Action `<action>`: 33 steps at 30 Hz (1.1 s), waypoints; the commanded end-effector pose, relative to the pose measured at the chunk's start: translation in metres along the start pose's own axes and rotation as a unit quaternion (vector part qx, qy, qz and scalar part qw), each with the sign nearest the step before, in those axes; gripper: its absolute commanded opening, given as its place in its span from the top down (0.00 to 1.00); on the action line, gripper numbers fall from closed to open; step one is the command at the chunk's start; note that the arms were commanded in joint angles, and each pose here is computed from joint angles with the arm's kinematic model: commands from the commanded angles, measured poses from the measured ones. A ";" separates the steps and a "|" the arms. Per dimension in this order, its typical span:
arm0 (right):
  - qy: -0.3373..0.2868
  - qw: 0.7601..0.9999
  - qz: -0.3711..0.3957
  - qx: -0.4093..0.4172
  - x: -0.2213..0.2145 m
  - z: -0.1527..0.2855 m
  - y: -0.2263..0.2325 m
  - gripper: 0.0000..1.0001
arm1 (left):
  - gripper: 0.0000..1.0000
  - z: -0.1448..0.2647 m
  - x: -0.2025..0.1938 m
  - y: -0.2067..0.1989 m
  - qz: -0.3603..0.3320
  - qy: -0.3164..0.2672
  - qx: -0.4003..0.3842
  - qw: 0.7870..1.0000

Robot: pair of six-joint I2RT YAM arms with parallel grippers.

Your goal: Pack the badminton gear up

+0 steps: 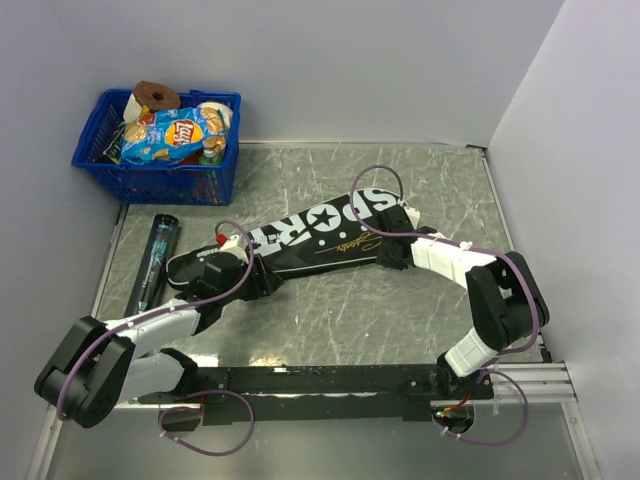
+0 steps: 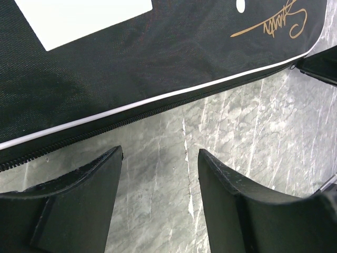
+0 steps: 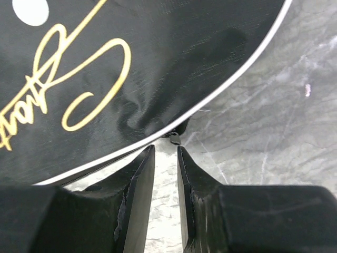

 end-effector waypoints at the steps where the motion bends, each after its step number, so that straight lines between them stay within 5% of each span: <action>1: -0.015 1.000 0.014 -0.013 0.008 0.007 -0.005 0.69 | 0.36 -0.001 0.005 -0.004 -0.011 -0.016 -0.013 1.000; 29: 0.008 0.998 0.054 -0.021 0.011 -0.021 -0.003 0.67 | 0.36 -0.002 0.005 -0.002 -0.011 -0.016 -0.005 1.000; 33: 0.009 0.998 0.054 -0.014 0.014 -0.022 -0.003 0.74 | 0.36 -0.002 0.005 -0.002 -0.012 -0.017 -0.004 1.000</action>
Point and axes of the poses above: each gripper's point midway between its finger pads, its own z axis back along the fingers, its own y axis along the line the jaws close on, x = y × z, the point moved 10 cm from there along z, back along the fingers, and after that the axes turned 1 degree about -z, right-handed, at the moved point
